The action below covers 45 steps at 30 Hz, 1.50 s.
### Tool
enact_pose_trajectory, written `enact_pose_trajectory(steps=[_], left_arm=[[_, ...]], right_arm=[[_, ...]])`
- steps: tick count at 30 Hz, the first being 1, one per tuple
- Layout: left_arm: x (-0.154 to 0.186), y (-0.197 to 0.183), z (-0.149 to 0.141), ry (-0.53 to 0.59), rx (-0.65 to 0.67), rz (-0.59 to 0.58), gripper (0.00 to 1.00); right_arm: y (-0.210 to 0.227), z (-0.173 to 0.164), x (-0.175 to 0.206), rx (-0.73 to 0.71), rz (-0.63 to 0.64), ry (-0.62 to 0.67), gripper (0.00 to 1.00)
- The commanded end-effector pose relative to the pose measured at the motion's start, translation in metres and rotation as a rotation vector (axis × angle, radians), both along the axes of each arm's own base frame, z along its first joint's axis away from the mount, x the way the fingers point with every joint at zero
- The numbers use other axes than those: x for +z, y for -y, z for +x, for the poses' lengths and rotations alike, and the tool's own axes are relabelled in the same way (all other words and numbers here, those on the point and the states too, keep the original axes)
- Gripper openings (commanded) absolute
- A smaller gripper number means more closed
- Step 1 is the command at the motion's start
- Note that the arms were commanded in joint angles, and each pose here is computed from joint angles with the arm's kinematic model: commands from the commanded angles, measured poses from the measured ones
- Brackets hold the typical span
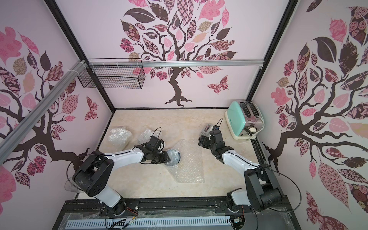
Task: Wrap bowls in bubble wrap
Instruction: Wrap the bowl in bubble wrap.
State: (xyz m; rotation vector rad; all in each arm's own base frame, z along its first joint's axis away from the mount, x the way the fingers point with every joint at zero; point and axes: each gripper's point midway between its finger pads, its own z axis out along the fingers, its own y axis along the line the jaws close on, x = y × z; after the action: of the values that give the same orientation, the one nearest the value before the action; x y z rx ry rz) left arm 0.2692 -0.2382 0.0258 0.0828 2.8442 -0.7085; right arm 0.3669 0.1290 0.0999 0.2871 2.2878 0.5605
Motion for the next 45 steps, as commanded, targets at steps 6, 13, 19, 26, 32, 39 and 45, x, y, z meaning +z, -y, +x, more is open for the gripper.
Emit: enact_pose_trajectory(steps=[6,13,19,26,32,39,45], left_arm=[[-0.025,-0.018,-0.01,-0.049,-0.023,0.115,0.33],[-0.026,-0.018,-0.01,-0.045,-0.03,0.111,0.32],[-0.027,-0.017,-0.01,-0.044,-0.036,0.106,0.31],[-0.026,-0.017,-0.01,-0.038,-0.037,0.104,0.29],[-0.026,-0.015,-0.01,-0.04,-0.04,0.1,0.27],[-0.027,-0.015,-0.011,-0.039,-0.042,0.095,0.26],[-0.026,-0.013,-0.009,-0.035,-0.045,0.092,0.25]], right_arm=[[-0.022,0.013,-0.035,0.069,0.08,-0.097,0.73],[-0.024,0.022,-0.057,0.077,0.079,-0.161,0.68],[-0.043,0.017,-0.067,0.165,0.149,-0.226,0.54],[-0.055,0.013,-0.037,0.254,0.188,-0.152,0.24],[-0.08,-0.006,0.006,0.39,0.35,-0.076,0.08],[-0.136,-0.075,0.031,0.625,0.389,-0.051,0.06],[-0.179,-0.139,0.007,0.8,0.364,-0.127,0.06]])
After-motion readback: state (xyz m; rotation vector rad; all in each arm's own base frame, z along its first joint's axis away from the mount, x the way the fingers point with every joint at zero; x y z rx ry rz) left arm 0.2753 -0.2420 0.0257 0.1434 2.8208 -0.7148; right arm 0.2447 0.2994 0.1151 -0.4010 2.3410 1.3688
